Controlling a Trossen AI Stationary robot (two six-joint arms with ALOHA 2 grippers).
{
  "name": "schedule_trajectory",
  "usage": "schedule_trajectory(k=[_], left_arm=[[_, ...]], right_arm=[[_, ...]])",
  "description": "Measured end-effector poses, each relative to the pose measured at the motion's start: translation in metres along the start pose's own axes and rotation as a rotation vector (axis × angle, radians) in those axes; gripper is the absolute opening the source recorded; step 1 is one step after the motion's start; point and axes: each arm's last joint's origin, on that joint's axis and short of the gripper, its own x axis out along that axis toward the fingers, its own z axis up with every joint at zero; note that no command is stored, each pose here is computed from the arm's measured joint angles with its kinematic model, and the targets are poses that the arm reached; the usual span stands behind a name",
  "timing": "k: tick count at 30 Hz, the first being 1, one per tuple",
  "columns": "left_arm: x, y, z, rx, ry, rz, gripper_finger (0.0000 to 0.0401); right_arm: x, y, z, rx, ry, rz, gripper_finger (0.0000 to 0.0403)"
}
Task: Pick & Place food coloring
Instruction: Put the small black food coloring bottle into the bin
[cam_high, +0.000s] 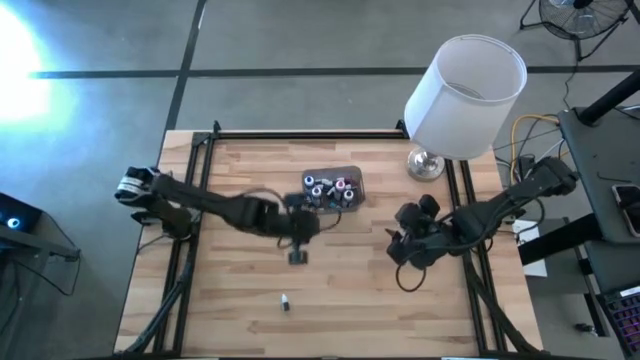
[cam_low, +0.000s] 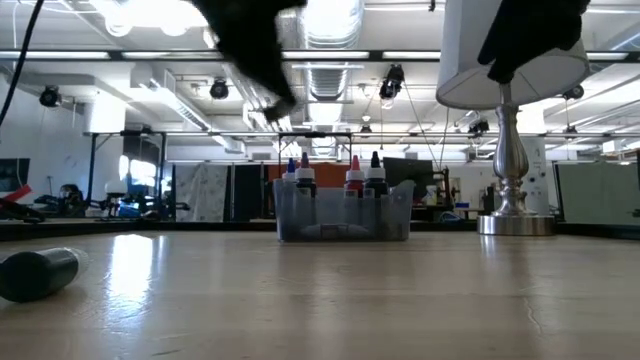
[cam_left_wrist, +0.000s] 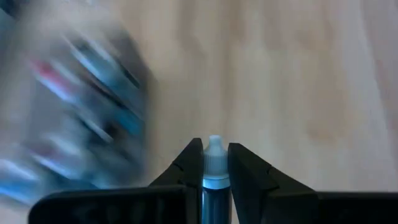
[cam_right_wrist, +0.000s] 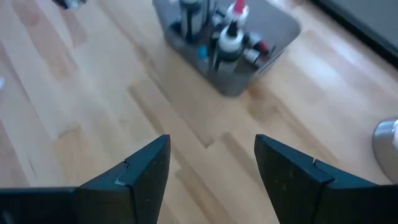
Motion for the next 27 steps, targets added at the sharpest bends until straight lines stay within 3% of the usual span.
schedule_trajectory(k=[5, 7, 11, 14, 18, 22, 25, 27], left_arm=[[-0.015, 0.059, 0.047, 0.061, -0.144, 0.180, 0.0030], [-0.008, 0.088, 0.053, 0.027, -0.173, 0.141, 0.0030], [0.011, 0.142, 0.051, -0.107, -0.246, -0.064, 0.0030], [0.024, 0.166, 0.044, -0.161, -0.227, -0.031, 0.0035], [0.046, 0.176, 0.034, -0.149, -0.151, 0.045, 0.0074], [0.049, 0.172, 0.035, -0.138, -0.124, 0.078, 0.0129], [0.033, 0.164, 0.036, -0.121, -0.038, 0.124, 0.0161], [0.008, 0.151, 0.041, -0.120, 0.004, 0.068, 0.0172]], right_arm=[[-0.006, -0.006, 0.003, 0.025, -0.042, 0.002, 0.0226], [-0.005, -0.005, 0.003, 0.025, -0.047, -0.002, 0.0226], [-0.002, -0.002, 0.002, 0.035, -0.041, -0.013, 0.0226], [0.001, 0.000, 0.000, 0.054, -0.038, -0.021, 0.0226], [0.003, 0.002, -0.002, 0.077, -0.036, -0.025, 0.0226], [0.004, 0.003, -0.003, 0.082, -0.032, -0.026, 0.0226], [0.003, 0.003, -0.003, 0.081, -0.030, -0.025, 0.0226], [0.004, 0.003, -0.004, 0.080, -0.030, -0.024, 0.0226]])
